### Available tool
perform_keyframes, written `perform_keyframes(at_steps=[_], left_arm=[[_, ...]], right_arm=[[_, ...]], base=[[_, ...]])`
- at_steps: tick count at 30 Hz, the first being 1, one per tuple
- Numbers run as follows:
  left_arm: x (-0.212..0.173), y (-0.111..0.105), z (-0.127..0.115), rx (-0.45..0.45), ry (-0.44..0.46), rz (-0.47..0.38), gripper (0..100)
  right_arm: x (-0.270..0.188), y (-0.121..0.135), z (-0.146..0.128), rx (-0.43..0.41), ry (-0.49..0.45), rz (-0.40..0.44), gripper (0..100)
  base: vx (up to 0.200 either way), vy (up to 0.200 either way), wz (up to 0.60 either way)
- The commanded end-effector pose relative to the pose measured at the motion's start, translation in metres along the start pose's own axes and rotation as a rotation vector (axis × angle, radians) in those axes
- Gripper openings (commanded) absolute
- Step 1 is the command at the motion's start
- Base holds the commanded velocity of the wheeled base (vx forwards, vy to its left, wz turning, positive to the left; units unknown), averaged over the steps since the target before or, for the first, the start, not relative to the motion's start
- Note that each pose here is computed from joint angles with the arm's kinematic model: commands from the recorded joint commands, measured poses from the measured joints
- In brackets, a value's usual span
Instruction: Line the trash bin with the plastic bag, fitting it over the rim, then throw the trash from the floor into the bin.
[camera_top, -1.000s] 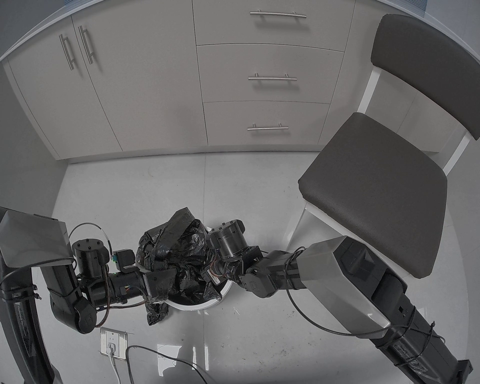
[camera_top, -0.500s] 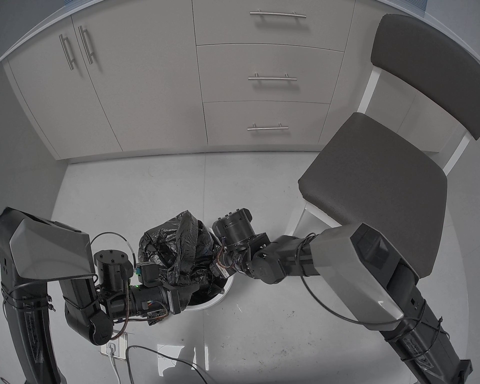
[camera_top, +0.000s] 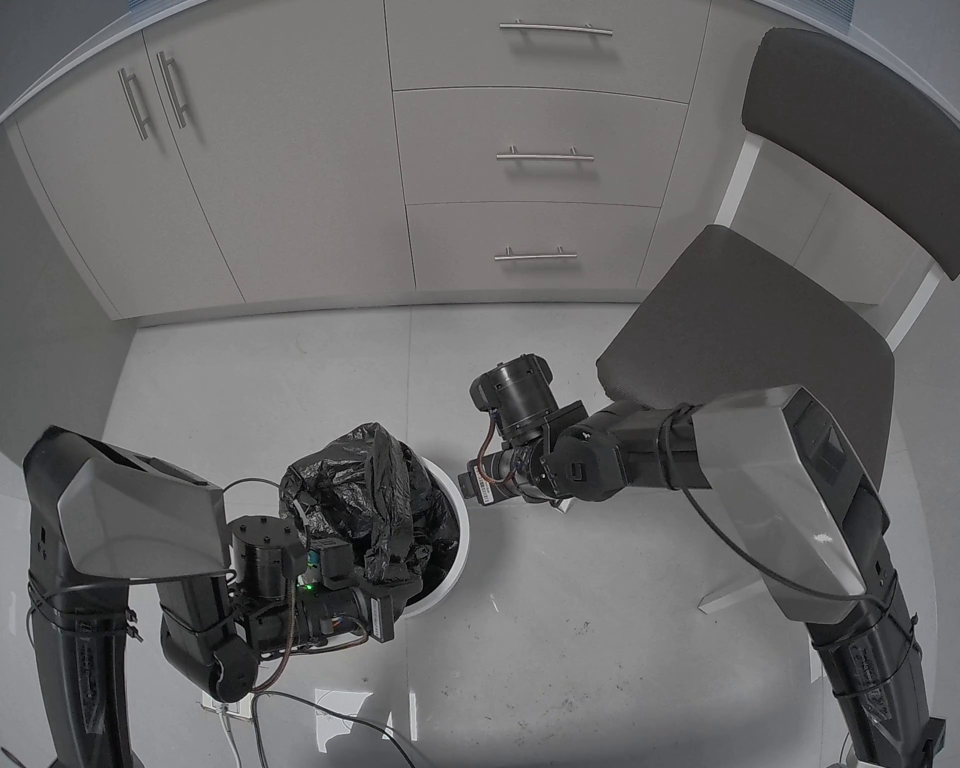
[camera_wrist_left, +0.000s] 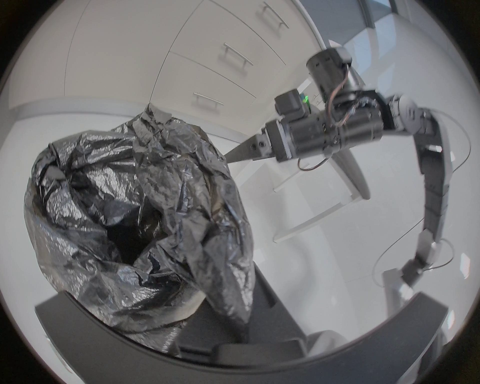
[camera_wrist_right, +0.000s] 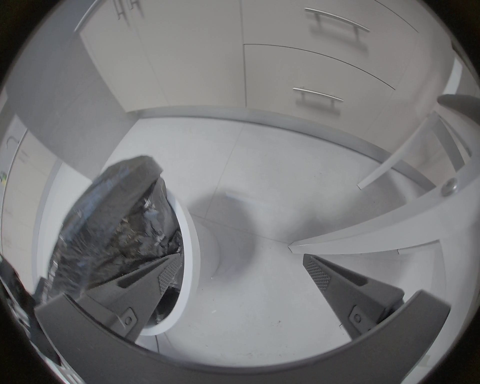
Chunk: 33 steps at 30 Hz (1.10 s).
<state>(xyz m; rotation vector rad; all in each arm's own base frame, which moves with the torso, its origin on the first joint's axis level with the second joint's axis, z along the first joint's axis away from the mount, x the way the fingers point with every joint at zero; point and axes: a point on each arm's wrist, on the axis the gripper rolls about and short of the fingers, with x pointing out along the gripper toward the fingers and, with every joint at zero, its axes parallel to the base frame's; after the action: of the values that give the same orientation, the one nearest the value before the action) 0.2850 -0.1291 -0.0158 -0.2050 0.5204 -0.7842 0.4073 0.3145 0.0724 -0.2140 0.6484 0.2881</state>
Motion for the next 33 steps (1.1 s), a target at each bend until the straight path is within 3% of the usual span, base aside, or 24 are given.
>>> perform_keyframes(at_steps=[1, 4, 8, 9, 14, 21, 33], left_arm=[[0.024, -0.009, -0.014, 0.088, 0.02, 0.037, 0], [0.03, -0.016, -0.017, 0.12, 0.014, 0.049, 0], [0.04, -0.029, -0.023, 0.159, 0.01, 0.037, 0], [0.041, -0.029, -0.025, 0.19, 0.013, 0.053, 0], [0.043, -0.027, -0.029, 0.222, 0.024, 0.081, 0], [0.047, -0.024, -0.034, 0.224, 0.029, 0.112, 0], [0.054, -0.028, -0.03, 0.232, -0.005, 0.15, 0]], right_arm=[[-0.021, -0.006, 0.02, 0.087, -0.054, -0.003, 100], [-0.03, -0.003, 0.025, 0.105, -0.068, 0.009, 100], [-0.042, 0.021, 0.022, 0.088, -0.065, 0.05, 100], [-0.047, 0.034, 0.019, 0.07, -0.058, 0.07, 100], [-0.049, 0.049, 0.013, 0.046, -0.048, 0.093, 100], [-0.042, 0.067, -0.003, 0.018, -0.014, 0.11, 100], [-0.022, 0.063, -0.025, 0.009, 0.096, 0.071, 100]], base=[[0.0, 0.0, 0.0], [0.0, 0.0, 0.0], [0.0, 0.0, 0.0], [0.0, 0.0, 0.0], [0.0, 0.0, 0.0], [0.0, 0.0, 0.0], [0.0, 0.0, 0.0]])
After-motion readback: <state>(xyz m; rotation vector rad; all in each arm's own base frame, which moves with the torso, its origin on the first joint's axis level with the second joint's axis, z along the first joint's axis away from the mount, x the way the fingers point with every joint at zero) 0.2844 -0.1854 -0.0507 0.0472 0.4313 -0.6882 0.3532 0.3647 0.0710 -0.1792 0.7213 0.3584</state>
